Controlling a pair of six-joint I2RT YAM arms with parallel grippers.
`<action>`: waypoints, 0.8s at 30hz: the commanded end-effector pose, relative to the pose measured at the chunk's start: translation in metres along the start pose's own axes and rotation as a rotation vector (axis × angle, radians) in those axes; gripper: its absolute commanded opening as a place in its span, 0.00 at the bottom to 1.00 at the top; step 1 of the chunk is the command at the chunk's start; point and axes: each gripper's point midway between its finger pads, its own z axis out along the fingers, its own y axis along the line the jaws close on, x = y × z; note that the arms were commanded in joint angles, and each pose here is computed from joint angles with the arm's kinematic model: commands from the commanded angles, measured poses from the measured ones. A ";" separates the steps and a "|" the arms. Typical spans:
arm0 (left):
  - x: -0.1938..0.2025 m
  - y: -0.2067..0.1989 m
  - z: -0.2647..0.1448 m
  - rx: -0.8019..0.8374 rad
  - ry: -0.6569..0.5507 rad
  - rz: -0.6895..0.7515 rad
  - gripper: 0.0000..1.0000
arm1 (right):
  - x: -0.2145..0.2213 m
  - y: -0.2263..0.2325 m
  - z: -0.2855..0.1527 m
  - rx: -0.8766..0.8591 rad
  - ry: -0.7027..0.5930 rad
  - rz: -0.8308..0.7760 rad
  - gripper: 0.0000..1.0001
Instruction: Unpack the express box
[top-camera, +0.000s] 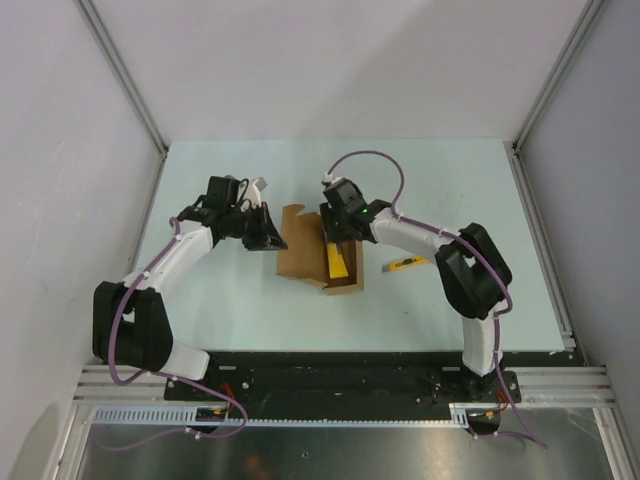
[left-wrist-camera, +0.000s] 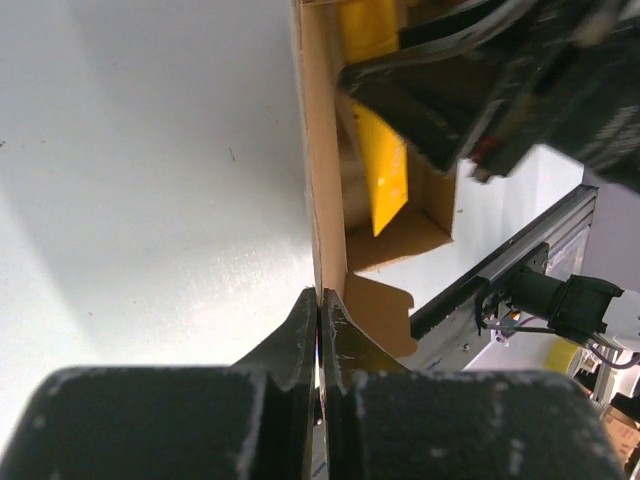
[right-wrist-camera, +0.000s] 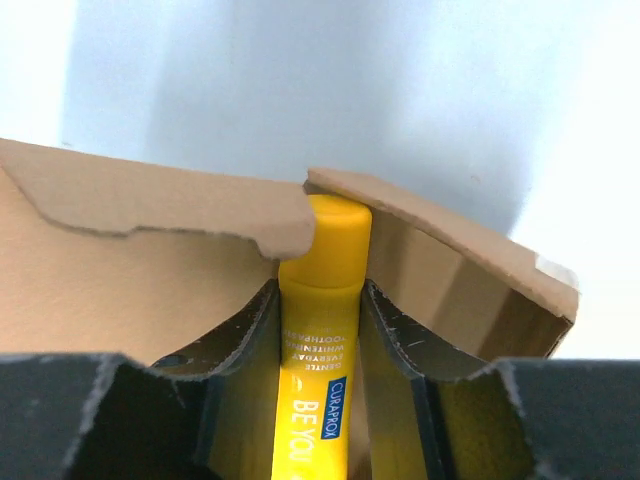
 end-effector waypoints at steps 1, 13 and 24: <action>-0.012 -0.009 -0.005 0.025 -0.025 0.047 0.04 | -0.075 0.016 -0.051 -0.130 -0.204 0.099 0.36; -0.021 -0.010 -0.003 0.016 -0.034 0.028 0.04 | -0.130 -0.027 -0.120 -0.185 -0.353 0.245 0.36; -0.029 -0.010 -0.007 -0.008 -0.052 0.022 0.04 | -0.090 -0.142 -0.108 0.049 -0.314 0.374 0.36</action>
